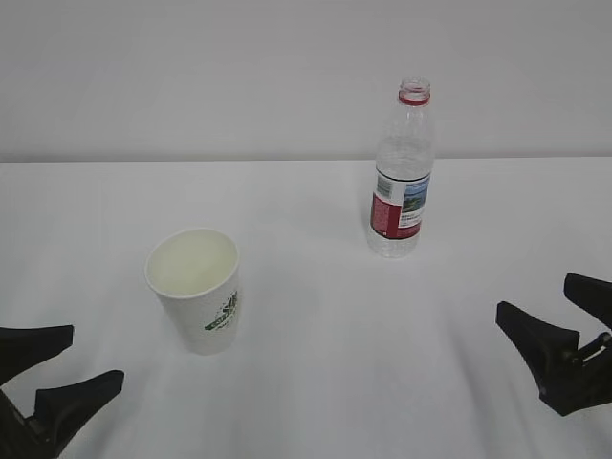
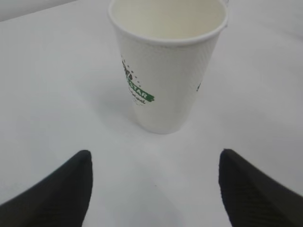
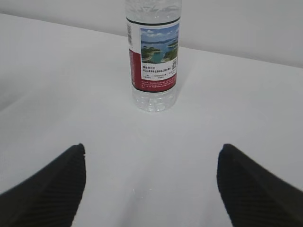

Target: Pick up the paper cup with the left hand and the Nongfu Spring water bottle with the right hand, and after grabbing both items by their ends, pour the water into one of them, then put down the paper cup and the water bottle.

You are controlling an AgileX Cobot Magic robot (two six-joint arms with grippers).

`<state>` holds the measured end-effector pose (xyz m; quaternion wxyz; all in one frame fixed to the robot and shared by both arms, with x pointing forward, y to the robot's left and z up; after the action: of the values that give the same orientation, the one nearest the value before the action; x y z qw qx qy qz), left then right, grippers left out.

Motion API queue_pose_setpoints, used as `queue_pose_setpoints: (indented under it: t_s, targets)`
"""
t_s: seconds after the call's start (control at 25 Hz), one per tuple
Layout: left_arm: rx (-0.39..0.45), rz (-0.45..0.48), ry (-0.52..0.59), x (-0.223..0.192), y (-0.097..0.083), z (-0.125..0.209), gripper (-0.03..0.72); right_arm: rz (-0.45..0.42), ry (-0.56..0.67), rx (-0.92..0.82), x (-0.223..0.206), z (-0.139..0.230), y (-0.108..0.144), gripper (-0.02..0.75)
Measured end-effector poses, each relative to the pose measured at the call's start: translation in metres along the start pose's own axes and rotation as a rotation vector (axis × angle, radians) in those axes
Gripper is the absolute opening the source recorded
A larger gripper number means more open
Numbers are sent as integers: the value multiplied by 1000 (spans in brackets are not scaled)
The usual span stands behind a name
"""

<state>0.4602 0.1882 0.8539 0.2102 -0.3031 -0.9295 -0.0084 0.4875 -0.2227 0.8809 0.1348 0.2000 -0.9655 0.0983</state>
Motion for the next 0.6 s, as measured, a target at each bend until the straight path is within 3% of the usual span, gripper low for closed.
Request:
queue_pose_setpoints:
  t_s: [0.24, 0.6]
  targets:
    - [1, -3, 0, 0, 0, 0, 594, 0, -1, 25, 0, 0, 0, 661]
    - [2, -5, -1, 0, 1, 0, 590, -93, -15, 101, 1, -2, 17, 627]
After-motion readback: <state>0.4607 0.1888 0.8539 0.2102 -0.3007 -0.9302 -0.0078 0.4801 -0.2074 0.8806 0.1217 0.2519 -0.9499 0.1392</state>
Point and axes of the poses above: a point on each arm's last joint axis where the gripper is mounted, x pointing back along that axis away from the gripper, y along the wrist's bending axis when the last joint is at zero, z = x × y, the point moved 9 cm from there along -x, pointing out along that axis toward the gripper, and after that the axes turned 6 degrees about x, right-handed, at the moved point
